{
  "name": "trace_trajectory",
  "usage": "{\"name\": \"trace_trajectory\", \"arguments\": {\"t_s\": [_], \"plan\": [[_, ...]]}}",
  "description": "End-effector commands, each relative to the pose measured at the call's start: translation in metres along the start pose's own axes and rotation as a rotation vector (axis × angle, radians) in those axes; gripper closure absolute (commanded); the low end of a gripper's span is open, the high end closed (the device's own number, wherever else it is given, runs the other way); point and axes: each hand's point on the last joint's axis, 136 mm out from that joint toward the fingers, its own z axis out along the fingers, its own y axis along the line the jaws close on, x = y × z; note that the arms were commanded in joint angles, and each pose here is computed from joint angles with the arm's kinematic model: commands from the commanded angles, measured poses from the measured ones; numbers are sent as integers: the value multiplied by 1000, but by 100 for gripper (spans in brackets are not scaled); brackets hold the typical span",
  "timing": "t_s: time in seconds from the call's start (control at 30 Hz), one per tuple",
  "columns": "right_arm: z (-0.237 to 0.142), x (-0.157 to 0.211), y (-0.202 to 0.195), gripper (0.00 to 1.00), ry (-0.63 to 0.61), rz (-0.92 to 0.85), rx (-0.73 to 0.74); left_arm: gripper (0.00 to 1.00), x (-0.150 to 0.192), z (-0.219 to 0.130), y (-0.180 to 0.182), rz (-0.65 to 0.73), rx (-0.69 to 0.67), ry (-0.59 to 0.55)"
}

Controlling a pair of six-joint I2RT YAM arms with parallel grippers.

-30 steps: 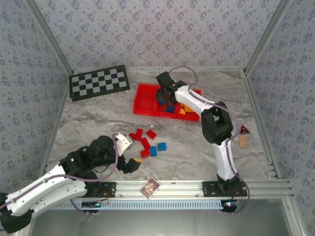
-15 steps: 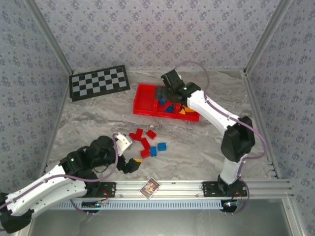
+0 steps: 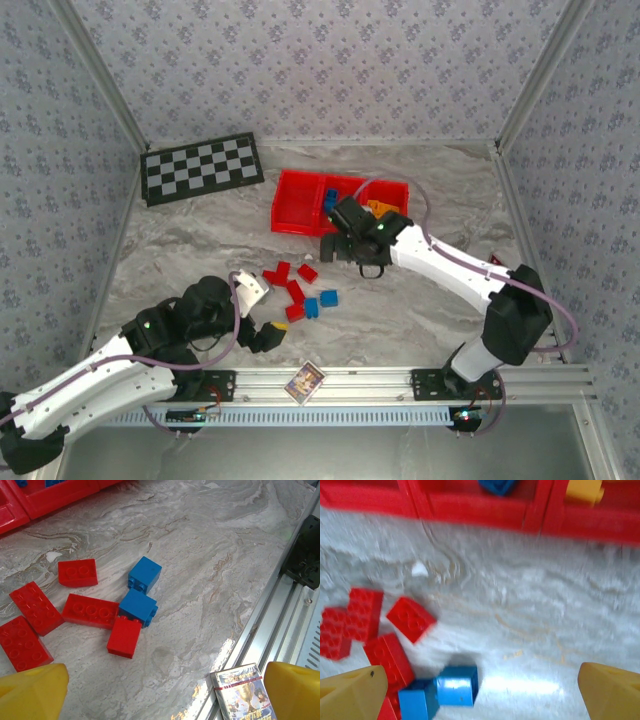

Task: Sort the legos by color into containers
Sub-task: Touch the lego at the bottom-center of the table.

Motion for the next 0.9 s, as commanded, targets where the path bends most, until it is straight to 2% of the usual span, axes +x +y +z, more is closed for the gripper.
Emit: {"name": "trace_trajectory", "arguments": {"t_s": [0.0, 0.1, 0.3, 0.57, 0.87], "plan": [[1, 34, -5, 1, 87, 26, 23, 0, -1, -1, -2, 10, 7, -4], [12, 59, -5, 3, 142, 16, 32, 0, -1, -1, -2, 10, 7, -2], [34, 82, 15, 6, 243, 9, -12, 0, 0, 0, -1, 10, 1, 4], [56, 88, 41, 16, 296, -43, -30, 0, -1, -2, 15, 3, -96, 0], [68, 89, 40, 29, 314, -72, 9, 0, 0, -1, 12, 7, -76, 6]]}}
